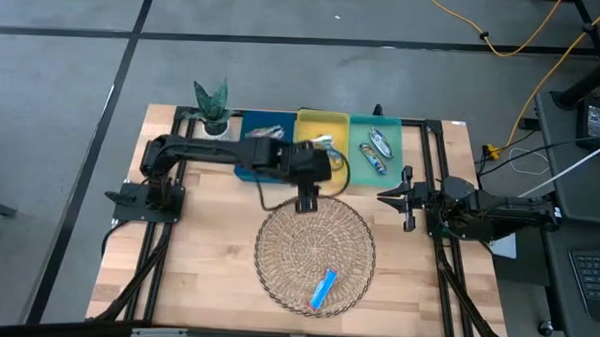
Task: Pick and place Granola Bars by type
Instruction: Put the red granola bar into the blue bin
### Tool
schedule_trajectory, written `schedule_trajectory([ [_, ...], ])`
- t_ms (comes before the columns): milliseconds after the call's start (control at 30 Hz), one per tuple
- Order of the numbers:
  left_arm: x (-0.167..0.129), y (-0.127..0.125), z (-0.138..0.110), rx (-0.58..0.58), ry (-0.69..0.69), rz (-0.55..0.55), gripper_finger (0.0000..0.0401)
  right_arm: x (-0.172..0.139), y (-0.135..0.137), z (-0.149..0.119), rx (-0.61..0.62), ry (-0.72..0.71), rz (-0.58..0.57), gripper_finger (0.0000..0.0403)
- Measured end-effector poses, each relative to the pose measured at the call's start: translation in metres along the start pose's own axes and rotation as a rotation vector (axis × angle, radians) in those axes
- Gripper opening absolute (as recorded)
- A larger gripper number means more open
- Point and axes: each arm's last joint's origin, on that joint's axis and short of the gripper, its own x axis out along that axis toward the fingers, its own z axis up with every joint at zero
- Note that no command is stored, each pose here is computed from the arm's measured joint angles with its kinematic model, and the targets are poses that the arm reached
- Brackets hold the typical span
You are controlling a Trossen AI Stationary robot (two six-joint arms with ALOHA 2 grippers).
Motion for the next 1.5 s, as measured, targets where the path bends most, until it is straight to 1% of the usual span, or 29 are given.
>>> schedule_trajectory([
  [367,-0.059,-0.089,0.013,0.088,-0.192,-0.174,0.0139,0.0,0.0,0.0,0.0,0.0,-0.001,0.0049],
  [600,-0.085,-0.14,0.009,0.15,-0.321,-0.285,0.0139,0.0,0.0,0.0,0.0,0.001,-0.001,0.0049],
  [733,-0.094,-0.157,0.003,0.146,-0.342,-0.299,0.0139,0.0,0.0,0.0,0.0,0.0,0.0,0.0049],
  [933,-0.099,-0.166,-0.001,0.141,-0.339,-0.324,0.0139,0.0,0.0,0.0,0.0,0.001,0.0,0.0049],
  [1033,-0.093,-0.17,0.001,0.125,-0.338,-0.349,0.0139,0.0,0.0,0.0,0.0,0.001,0.0,0.0049],
  [1167,-0.072,-0.174,0.005,0.077,-0.319,-0.352,0.0139,0.0,0.0,0.0,0.0,0.001,0.0,0.0049],
  [1300,-0.034,-0.179,0.003,0.074,-0.223,-0.362,0.0139,0.0,0.0,0.0,0.0,0.0,0.0,0.0049],
  [1400,-0.003,-0.188,-0.002,0.068,-0.143,-0.374,0.0139,0.0,0.0,0.0,0.0,0.001,0.0,0.0049],
  [1500,0.022,-0.2,-0.01,0.081,-0.079,-0.388,0.0139,0.0,0.0,0.0,0.0,0.001,0.0,0.0049],
])
